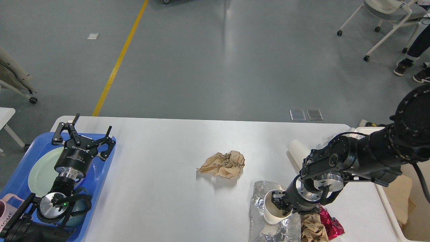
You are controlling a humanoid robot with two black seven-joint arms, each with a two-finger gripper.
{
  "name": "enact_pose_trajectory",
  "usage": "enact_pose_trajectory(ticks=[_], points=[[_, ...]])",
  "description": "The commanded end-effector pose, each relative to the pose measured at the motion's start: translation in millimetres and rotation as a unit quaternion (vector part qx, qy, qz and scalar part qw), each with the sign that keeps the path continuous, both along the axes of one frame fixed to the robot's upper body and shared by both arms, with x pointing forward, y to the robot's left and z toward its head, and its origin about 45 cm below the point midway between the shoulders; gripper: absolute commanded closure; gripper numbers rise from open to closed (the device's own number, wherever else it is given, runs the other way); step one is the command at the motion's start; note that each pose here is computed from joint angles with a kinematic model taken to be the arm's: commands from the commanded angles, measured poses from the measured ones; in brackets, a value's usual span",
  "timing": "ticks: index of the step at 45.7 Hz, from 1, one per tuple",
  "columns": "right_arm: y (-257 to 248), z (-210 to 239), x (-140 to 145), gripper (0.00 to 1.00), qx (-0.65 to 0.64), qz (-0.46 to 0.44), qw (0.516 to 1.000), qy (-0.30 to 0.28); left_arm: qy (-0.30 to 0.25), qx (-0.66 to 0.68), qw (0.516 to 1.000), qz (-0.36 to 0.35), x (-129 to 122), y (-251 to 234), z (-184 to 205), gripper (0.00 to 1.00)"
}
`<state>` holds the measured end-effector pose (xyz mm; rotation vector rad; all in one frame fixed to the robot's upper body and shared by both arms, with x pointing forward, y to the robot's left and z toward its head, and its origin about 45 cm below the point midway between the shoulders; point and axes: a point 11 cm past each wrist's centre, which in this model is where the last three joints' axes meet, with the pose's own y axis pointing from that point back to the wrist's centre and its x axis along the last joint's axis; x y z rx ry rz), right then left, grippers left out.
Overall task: Tidy desktop
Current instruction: 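Lower the right gripper and grasp the white paper cup, then lift the paper cup and carry it to the white bin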
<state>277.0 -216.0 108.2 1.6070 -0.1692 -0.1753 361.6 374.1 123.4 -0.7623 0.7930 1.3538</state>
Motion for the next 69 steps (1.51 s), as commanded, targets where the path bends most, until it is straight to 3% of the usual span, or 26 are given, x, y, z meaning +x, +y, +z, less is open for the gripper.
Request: enact_pose_trajectory(ticks=[1, 10, 18, 27, 32, 47, 63, 69], points=[[-10, 26, 15, 1.00, 0.010, -0.022, 1.000, 0.005, 0.000, 0.000, 1.000, 0.000, 0, 0, 0, 0.03], [-33, 77, 30, 1.00, -0.003, -0.027, 1.000, 0.012, 0.000, 0.000, 1.000, 0.000, 0, 0, 0, 0.03], [-38, 164, 42, 1.00, -0.026, -0.004, 1.000, 0.000, 0.000, 0.000, 1.000, 0.000, 0, 0, 0, 0.03], [-49, 257, 44, 1.00, -0.022, -0.026, 0.999, -0.034, 0.000, 0.000, 1.000, 0.000, 0, 0, 0, 0.03], [-61, 281, 42, 1.00, -0.015, -0.047, 0.997, -0.063, 0.000, 0.000, 1.000, 0.000, 0, 0, 0, 0.03], [-98, 284, 38, 1.00, -0.034, -0.082, 0.993, -0.074, 0.000, 0.000, 1.000, 0.000, 0, 0, 0, 0.03], [-253, 237, 40, 1.00, -0.076, -0.208, 0.970, -0.095, 0.000, 0.000, 1.000, 0.000, 0, 0, 0, 0.03], [-324, 189, 38, 1.00, -0.133, -0.255, 0.952, -0.106, 0.001, 0.000, 1.000, 0.001, -1, 0, -1, 0.03]])
